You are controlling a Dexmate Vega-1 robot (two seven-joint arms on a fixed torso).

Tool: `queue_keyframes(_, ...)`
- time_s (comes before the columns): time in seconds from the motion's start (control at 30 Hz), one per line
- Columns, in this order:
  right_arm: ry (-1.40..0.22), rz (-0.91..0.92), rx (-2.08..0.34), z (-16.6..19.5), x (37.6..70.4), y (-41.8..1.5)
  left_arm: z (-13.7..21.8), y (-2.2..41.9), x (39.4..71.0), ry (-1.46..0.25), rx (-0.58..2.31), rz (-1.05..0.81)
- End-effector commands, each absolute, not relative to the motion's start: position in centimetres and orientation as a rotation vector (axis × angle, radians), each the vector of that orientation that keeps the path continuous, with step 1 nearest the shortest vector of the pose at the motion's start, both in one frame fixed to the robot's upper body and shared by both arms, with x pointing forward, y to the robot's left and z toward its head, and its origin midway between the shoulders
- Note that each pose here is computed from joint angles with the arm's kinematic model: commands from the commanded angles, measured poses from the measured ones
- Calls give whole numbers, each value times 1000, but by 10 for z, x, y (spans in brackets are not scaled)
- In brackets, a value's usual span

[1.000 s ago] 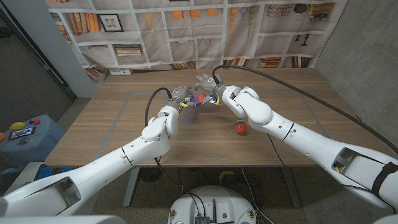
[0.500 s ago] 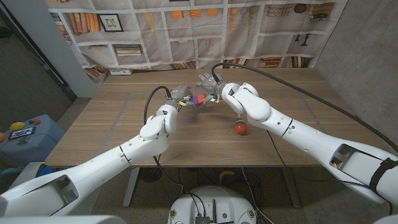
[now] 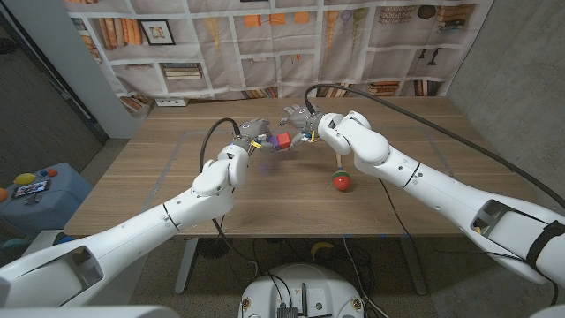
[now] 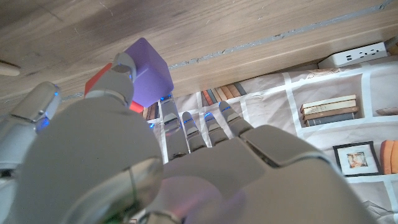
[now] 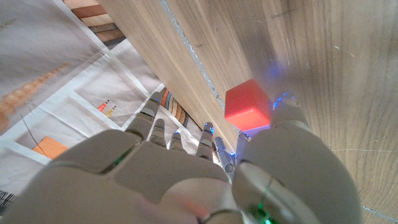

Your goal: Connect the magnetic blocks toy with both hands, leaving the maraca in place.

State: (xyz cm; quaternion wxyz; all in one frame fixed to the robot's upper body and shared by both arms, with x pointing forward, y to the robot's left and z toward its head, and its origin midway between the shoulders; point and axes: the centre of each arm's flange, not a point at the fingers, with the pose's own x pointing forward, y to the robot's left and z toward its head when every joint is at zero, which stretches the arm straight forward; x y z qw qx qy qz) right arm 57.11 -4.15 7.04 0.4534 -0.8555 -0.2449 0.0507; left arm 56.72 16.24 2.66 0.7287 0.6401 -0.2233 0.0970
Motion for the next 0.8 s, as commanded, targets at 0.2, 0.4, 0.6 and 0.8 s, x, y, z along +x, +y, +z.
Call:
queue_keyframes(0.2,-561,208,-2025,84,571,-68,39,176,566,-492,1466,174)
queue_keyframes(0.4,-553,253,-1970,87,574,-80,43,179,569,-487,1482,150)
queue_keyframes(0.6,-547,270,-1918,88,575,-90,49,180,571,-468,1513,142)
queue_keyframes(0.8,-556,284,-1828,90,575,-102,57,180,576,-404,1554,82)
